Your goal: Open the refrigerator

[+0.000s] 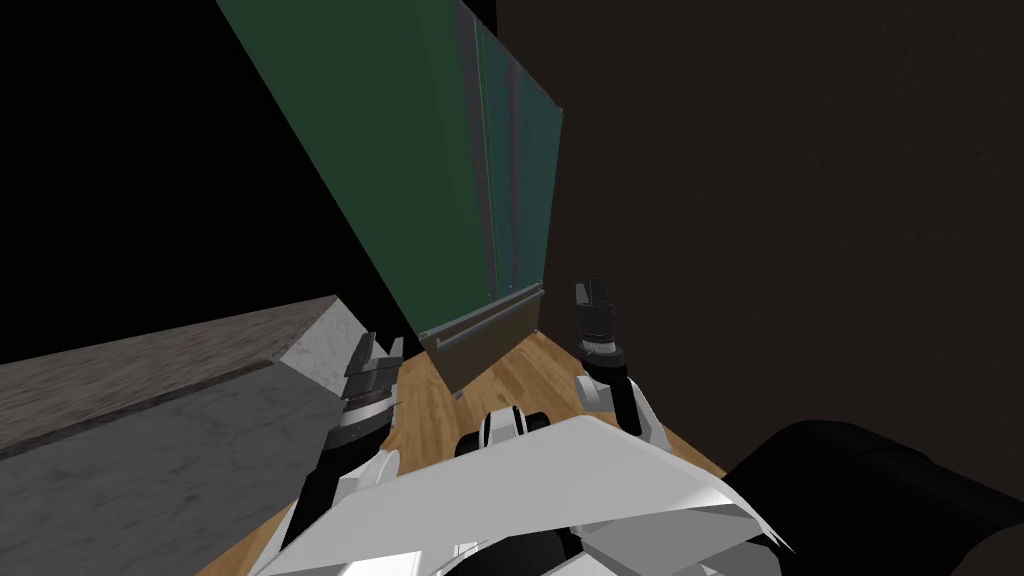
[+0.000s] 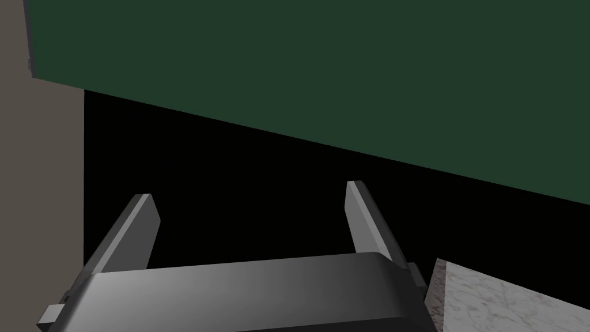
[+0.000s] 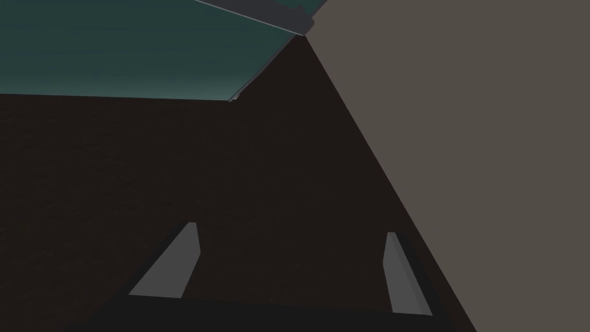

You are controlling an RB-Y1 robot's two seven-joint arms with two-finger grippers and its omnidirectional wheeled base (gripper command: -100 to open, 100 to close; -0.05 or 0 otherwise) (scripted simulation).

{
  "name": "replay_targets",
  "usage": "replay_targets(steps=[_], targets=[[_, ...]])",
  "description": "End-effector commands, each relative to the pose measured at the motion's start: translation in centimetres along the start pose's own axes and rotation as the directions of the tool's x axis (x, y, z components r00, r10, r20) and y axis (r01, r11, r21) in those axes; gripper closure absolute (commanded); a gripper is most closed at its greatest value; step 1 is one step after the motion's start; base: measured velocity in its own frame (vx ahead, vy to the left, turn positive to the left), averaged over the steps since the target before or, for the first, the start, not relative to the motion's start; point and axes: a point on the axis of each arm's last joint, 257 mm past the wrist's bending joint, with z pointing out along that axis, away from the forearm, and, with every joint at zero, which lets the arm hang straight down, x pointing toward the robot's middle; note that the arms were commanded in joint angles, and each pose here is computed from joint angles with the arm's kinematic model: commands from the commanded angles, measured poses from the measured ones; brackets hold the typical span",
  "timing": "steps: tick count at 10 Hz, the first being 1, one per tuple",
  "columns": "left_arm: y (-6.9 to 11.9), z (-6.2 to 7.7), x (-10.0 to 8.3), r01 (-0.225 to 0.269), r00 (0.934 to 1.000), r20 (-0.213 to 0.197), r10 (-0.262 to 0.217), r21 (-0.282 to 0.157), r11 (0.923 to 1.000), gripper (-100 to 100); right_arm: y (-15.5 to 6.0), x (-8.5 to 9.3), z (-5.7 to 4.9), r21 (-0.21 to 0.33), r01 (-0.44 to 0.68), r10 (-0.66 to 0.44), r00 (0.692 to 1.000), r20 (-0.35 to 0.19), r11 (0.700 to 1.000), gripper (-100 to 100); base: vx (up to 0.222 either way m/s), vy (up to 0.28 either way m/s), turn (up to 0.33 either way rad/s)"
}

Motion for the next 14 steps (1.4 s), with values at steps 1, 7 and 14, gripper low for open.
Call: replay_targets(steps=[1, 7, 14], targets=[[1.7, -0.5, -0.4, -0.007, 0.9999, -0.008, 0.007, -0.023, 0.9997, -100, 0.0, 0.0, 0.0, 0.0, 0.0, 0.0, 1.0, 0.0, 1.0, 0, 0.047, -0.015, 0.01], [7.7, -3.2, -2.5, -0.028, 0.9996, -0.01, 0.027, -0.121, 0.9922, -100, 0.0, 0.0, 0.0, 0.0, 0.0, 0.0, 1.0, 0.0, 1.0, 0, 0.083, -0.023, 0.029], [12.6, -6.2, -4.8, -0.037, 0.9991, 0.013, 0.04, -0.211, 0.9767, -100, 0.0, 0.0, 0.0, 0.0, 0.0, 0.0, 1.0, 0.0, 1.0, 0, 0.077, -0.025, 0.024]])
